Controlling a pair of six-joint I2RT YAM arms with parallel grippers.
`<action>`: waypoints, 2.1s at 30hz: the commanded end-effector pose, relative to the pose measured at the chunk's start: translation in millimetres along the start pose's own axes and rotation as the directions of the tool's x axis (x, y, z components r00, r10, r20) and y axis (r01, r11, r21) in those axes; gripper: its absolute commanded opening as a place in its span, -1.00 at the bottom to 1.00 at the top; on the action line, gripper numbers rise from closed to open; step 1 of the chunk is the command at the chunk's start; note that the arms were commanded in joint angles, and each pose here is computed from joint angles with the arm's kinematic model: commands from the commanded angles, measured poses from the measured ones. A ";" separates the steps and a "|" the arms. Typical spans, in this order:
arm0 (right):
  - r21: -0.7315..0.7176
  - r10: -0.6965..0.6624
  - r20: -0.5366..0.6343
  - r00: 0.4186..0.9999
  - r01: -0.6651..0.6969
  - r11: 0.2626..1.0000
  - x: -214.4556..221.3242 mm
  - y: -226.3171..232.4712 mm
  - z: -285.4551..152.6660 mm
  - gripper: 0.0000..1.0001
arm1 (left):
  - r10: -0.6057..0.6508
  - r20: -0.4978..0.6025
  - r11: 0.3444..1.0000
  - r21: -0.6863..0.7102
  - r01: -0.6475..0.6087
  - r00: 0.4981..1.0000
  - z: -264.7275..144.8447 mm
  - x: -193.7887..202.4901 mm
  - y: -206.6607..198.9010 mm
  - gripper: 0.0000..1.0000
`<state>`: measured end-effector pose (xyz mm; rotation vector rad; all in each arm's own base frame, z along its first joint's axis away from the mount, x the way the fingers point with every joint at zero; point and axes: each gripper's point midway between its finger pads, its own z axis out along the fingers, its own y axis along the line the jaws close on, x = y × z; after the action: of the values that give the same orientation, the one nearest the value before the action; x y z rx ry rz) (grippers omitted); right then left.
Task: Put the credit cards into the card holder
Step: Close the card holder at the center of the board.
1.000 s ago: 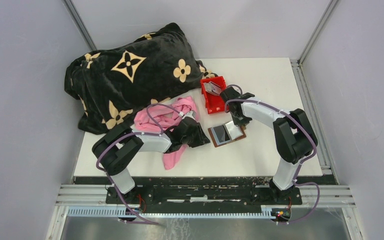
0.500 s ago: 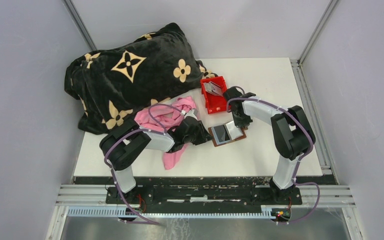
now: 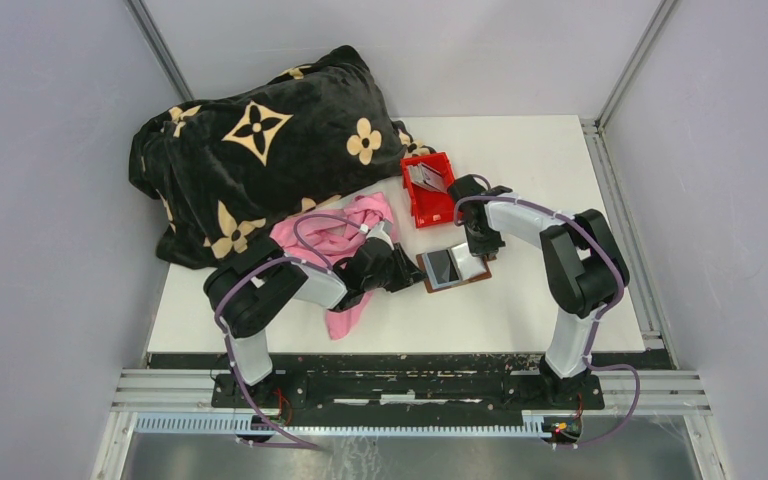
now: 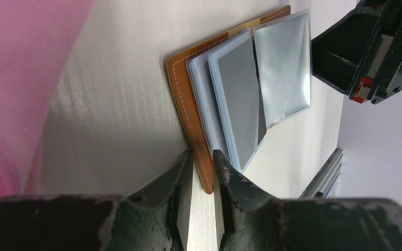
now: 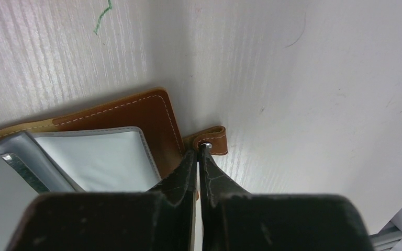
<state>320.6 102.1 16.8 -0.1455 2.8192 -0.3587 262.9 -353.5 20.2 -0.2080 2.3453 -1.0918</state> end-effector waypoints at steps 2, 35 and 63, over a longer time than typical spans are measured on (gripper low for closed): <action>-0.034 0.019 -0.042 0.999 -0.021 0.999 12.0 8.4 6.9 -0.90 | 0.005 -0.006 0.999 -0.033 -0.005 1.000 -7.1 4.1 8.9 -0.43; -0.116 0.021 -0.068 0.997 -0.028 0.993 21.6 26.1 -2.1 -0.93 | 0.074 -0.011 0.997 -0.027 -0.075 0.997 11.0 -0.2 -6.2 -0.34; -0.148 -0.028 -0.072 0.997 0.017 0.989 30.4 47.2 -3.7 -0.96 | 0.129 0.171 0.978 0.141 -0.154 0.977 -11.4 -46.3 -103.3 -0.34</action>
<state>311.6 108.9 15.1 -0.1740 2.8238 -0.3533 274.7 -368.9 49.8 -0.1361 2.3010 -0.9869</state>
